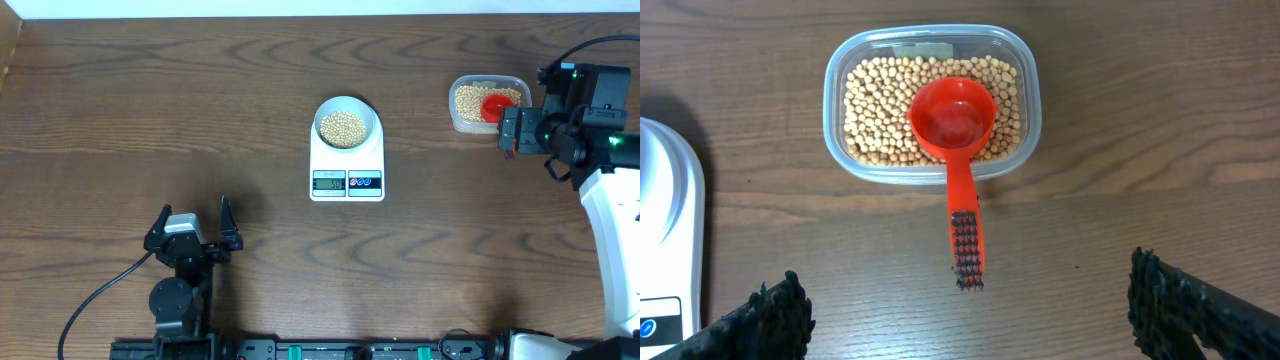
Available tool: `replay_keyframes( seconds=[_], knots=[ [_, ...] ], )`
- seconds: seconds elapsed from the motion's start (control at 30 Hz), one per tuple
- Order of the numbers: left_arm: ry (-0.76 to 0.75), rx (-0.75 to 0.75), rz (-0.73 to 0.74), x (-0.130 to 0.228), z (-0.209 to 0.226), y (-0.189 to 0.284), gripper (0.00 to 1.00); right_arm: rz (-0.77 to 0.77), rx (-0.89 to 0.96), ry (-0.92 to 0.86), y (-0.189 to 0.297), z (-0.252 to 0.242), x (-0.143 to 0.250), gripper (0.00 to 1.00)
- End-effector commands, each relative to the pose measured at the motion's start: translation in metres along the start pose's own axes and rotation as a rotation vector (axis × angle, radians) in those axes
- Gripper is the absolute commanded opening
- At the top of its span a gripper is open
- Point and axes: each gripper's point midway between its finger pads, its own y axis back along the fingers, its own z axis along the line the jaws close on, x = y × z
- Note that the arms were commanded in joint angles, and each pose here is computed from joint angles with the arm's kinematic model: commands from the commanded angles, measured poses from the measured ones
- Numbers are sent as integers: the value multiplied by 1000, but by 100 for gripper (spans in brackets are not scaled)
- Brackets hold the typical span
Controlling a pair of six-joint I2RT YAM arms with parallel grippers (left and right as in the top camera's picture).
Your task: Scoop item into bowl and weigh 50g on scale
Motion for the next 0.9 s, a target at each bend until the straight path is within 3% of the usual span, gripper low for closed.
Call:
replay_keyframes(
  seconds=[0.0, 0.53, 0.87],
  knots=[
    [-18, 5, 50, 15, -1, 0, 100, -23, 2, 12, 6, -1, -7, 99],
    [-18, 5, 50, 15, -1, 0, 100, -40, 2, 13, 6, 0, -5, 99],
    [-18, 6, 50, 15, -1, 0, 100, -380, -12, 42, -1, 11, 1, 99]
  ],
)
